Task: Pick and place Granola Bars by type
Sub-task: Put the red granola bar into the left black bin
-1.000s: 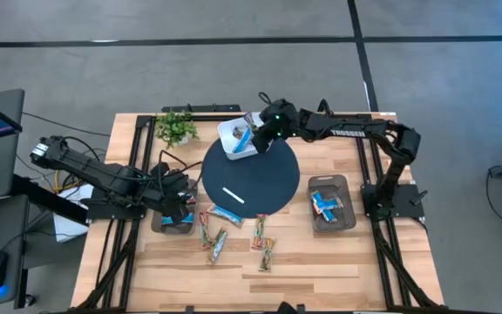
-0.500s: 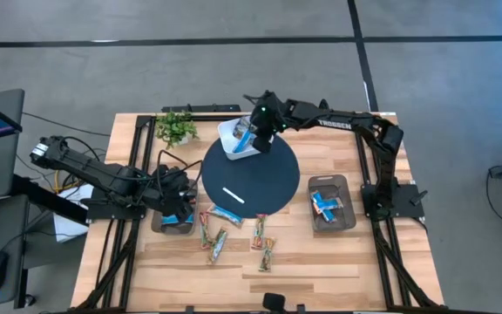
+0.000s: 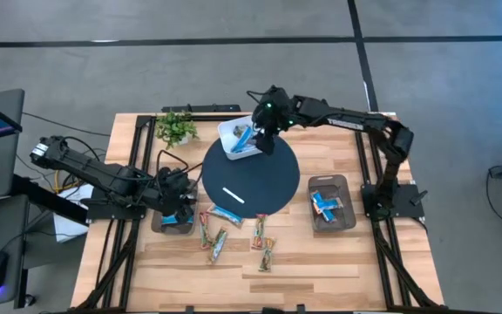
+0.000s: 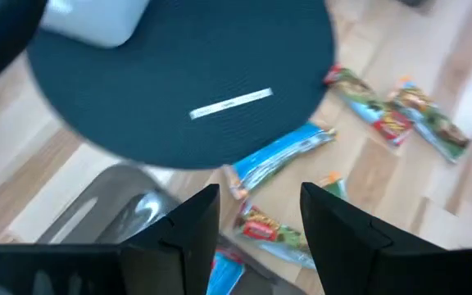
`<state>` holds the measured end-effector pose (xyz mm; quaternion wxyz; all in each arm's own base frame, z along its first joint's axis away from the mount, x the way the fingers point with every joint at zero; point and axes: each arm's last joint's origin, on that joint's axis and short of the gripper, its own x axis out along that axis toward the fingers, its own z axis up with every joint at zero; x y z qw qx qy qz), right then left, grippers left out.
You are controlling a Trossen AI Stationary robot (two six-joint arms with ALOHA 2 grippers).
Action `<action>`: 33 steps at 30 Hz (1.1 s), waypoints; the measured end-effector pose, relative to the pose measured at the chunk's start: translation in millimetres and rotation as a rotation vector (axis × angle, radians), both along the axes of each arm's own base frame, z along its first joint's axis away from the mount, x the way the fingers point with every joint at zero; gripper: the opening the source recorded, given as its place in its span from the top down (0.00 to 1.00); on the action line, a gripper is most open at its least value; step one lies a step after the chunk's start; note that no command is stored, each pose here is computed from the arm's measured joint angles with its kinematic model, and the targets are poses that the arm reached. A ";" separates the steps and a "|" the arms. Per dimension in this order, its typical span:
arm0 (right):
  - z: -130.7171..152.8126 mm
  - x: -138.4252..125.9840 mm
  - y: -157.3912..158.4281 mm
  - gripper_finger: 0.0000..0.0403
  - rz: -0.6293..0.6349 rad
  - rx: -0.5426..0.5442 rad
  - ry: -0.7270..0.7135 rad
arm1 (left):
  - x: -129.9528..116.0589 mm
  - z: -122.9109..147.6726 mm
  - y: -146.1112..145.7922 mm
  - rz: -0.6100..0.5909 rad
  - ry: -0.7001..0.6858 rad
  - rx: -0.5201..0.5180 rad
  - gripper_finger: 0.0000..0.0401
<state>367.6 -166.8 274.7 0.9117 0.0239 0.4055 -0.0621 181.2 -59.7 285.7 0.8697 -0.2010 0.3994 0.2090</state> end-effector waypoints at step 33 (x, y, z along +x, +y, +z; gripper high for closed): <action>85.1 -56.8 205.7 0.69 0.249 0.141 -0.029 | 87.0 -88.6 -29.0 -0.817 0.272 -0.041 0.59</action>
